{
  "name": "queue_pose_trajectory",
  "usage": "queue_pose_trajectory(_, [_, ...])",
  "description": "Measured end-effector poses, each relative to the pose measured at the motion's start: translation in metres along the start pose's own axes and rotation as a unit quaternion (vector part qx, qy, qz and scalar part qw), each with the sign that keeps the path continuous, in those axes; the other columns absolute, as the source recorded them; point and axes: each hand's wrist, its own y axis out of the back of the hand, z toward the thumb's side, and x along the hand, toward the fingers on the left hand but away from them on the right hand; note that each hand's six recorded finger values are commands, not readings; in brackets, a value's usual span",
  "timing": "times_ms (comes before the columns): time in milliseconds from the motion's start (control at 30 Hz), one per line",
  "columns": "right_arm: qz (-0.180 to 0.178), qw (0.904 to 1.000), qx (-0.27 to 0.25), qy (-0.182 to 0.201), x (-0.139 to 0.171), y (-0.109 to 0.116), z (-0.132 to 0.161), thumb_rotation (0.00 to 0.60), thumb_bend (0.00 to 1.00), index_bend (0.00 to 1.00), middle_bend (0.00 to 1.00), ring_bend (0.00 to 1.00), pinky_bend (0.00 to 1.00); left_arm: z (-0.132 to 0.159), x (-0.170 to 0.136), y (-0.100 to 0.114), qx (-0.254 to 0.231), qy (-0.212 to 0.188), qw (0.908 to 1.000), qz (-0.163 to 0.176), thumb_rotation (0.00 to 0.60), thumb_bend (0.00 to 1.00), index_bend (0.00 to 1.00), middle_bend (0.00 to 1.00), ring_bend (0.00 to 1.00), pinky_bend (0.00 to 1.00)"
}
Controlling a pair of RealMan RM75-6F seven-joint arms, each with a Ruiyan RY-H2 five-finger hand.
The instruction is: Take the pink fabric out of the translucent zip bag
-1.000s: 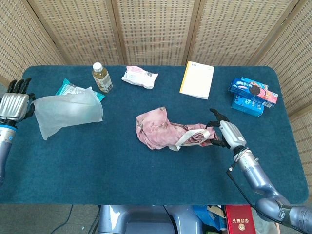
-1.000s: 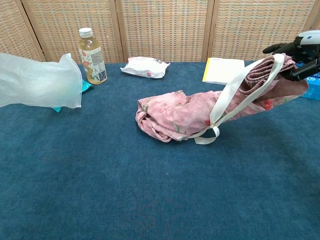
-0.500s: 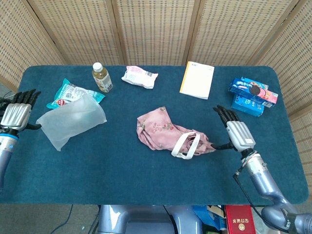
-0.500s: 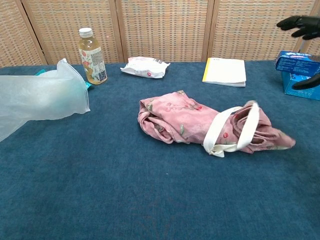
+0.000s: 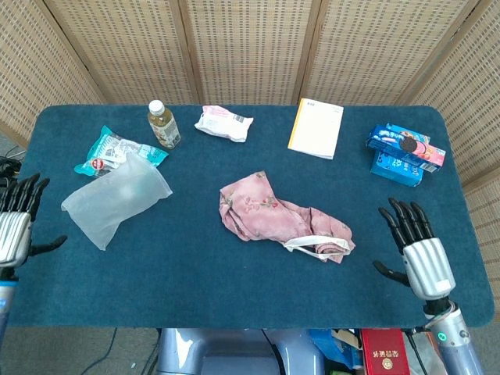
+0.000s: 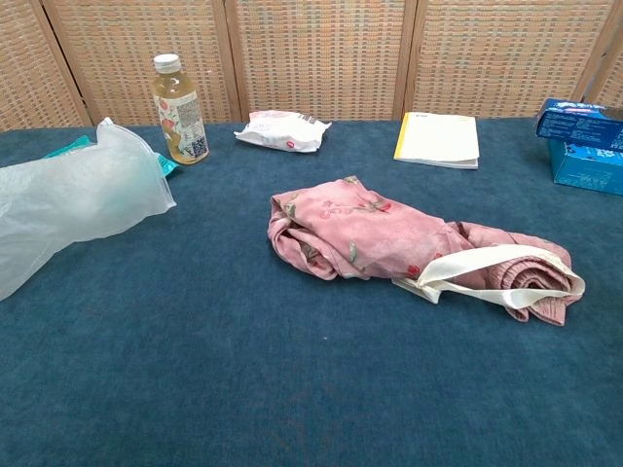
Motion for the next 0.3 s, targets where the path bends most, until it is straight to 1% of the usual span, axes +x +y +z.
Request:
queue_pose_trajectory(100, [-0.011,0.9999,-0.004,0.009,0.018,0.001,0.008,0.600,0.00,0.00,0.00,0.00,0.00,0.007,-0.033,-0.003,0.006,0.003,1.0000,0.001,0.600,0.09,0.00,0.00,0.00,0.00])
queue_pose_trajectory(200, [-0.023,0.9996,-0.009,0.011,0.036,0.004,0.015,0.600,0.00,0.00,0.00,0.00,0.00,0.018,-0.057,-0.006,0.002,-0.006,0.9999,0.010,0.600,0.09,0.00,0.00,0.00,0.00])
queue_pose_trajectory(300, [-0.025,0.9996,-0.009,0.006,0.050,0.005,0.018,0.600,0.00,0.00,0.00,0.00,0.00,0.030,-0.071,-0.008,-0.001,-0.023,0.9996,0.018,0.600,0.09,0.00,0.00,0.00,0.00])
